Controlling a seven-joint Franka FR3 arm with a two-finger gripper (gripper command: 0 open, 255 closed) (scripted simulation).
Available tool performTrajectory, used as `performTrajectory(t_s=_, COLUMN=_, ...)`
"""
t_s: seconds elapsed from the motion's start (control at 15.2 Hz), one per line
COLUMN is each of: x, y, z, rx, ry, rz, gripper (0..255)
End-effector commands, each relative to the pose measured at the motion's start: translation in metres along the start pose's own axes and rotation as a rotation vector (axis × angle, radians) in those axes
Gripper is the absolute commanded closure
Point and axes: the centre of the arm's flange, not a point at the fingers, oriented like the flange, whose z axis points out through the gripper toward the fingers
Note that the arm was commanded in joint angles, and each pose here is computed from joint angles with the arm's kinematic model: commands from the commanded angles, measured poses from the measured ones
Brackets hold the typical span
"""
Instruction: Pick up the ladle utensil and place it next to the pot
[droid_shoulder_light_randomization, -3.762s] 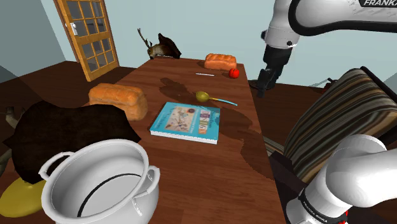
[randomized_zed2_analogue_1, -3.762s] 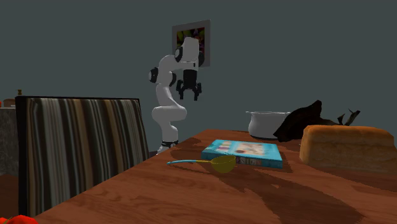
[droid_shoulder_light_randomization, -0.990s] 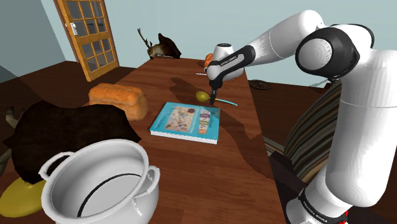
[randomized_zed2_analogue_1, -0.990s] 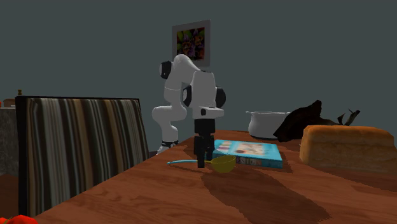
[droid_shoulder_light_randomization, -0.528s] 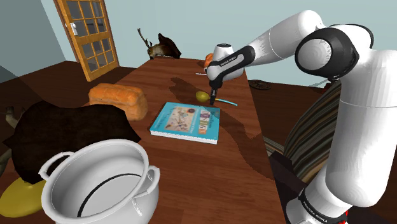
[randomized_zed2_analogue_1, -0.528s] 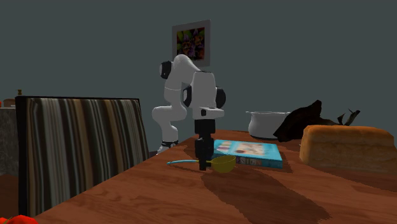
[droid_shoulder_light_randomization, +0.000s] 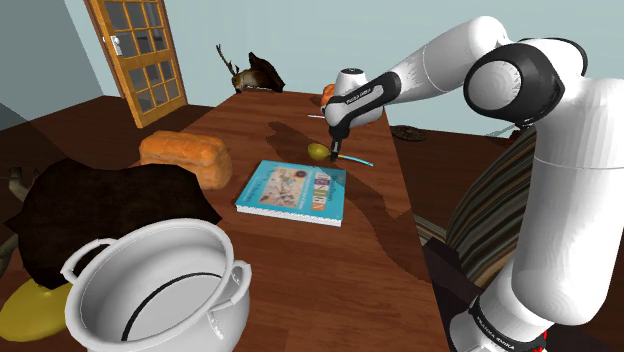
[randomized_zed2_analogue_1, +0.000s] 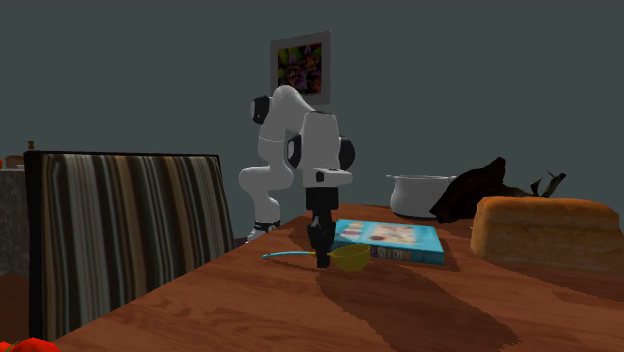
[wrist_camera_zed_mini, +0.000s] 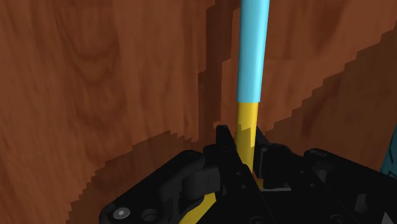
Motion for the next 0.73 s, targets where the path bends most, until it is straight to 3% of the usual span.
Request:
performTrajectory(t_s=0.0, x=0.0, y=0.0, z=0.0, rx=0.001, ry=-0.001, rz=0.0, gripper=255)
performTrajectory(t_s=0.66, x=0.004, y=0.008, z=-0.051, rx=0.001, ry=-0.001, rz=0.0, gripper=255)
